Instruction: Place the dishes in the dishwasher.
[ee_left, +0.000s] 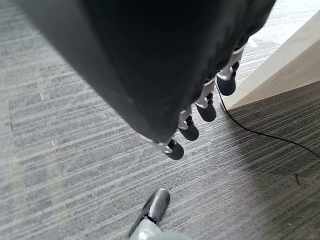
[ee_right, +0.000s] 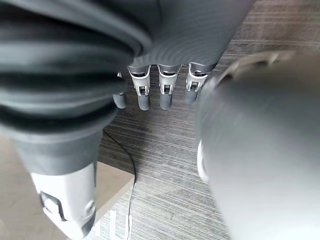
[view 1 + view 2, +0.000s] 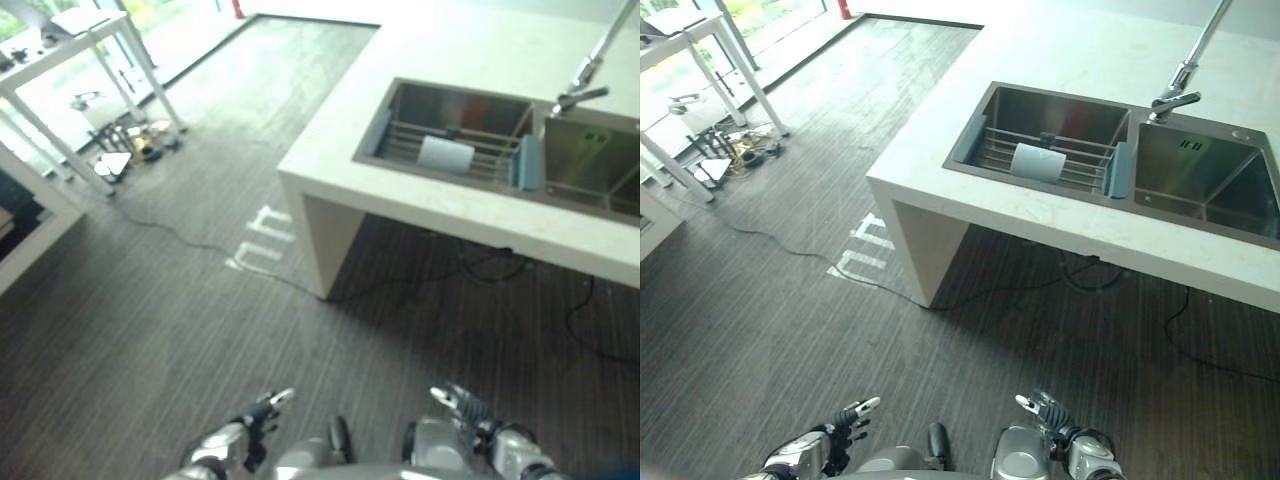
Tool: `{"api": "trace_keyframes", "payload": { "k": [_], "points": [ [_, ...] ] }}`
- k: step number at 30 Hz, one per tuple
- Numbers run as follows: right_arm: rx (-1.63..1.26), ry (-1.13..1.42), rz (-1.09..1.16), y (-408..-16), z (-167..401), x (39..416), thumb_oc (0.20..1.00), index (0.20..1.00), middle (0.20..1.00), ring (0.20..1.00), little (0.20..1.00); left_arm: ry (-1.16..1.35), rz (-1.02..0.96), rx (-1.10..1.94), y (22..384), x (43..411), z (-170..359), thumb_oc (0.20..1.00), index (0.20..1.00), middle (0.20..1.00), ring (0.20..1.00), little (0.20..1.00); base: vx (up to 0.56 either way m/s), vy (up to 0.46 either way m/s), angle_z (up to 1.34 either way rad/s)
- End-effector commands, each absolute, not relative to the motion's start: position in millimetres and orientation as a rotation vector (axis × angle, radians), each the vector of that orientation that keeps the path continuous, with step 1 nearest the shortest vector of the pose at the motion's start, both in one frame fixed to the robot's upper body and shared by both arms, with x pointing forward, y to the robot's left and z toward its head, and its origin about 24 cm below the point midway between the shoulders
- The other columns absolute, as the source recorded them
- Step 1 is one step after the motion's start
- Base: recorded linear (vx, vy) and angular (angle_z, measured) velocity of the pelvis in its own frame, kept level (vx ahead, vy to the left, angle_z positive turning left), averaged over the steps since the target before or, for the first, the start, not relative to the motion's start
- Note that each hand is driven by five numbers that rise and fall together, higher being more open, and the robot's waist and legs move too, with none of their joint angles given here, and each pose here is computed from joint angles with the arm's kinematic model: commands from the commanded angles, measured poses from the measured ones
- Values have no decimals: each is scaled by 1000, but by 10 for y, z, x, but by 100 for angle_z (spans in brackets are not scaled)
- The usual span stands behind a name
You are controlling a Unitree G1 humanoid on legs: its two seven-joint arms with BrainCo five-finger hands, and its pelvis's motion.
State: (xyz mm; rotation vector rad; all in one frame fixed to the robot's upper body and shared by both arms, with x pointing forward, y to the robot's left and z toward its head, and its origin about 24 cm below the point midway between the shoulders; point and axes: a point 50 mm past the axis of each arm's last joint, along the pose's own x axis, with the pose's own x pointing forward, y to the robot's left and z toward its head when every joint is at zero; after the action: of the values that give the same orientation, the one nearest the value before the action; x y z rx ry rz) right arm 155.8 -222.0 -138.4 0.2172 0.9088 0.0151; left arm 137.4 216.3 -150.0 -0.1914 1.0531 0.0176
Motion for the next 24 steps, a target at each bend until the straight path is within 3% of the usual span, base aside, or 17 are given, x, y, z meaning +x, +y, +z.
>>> {"api": "trace_keyframes", "payload": {
  "k": [1, 9, 15, 24],
  "points": [
    [177, 860, 38, -2275, -1303, 1712, 1000, 1000, 1000, 1000, 1000, 1064, 49, -203, 2151, 1243, -1543, 1000, 1000, 1000, 1000, 1000, 101, -240, -38],
    [32, 897, 106, -2281, -1291, 1752, 1000, 1000, 1000, 1000, 1000, 1053, 91, -283, 2089, 1164, -1568, 1000, 1000, 1000, 1000, 1000, 171, -336, -61],
    [44, 813, 15, -2508, -1152, 1882, 1000, 1000, 1000, 1000, 1000, 1043, 4, -236, 1990, 1309, -1540, 1000, 1000, 1000, 1000, 1000, 62, 129, -28],
    [117, 962, -68, -2434, -1381, 1494, 1000, 1000, 1000, 1000, 1000, 1072, 141, -323, 2136, 1154, -1576, 1000, 1000, 1000, 1000, 1000, 90, 67, -16]
  ]
}}
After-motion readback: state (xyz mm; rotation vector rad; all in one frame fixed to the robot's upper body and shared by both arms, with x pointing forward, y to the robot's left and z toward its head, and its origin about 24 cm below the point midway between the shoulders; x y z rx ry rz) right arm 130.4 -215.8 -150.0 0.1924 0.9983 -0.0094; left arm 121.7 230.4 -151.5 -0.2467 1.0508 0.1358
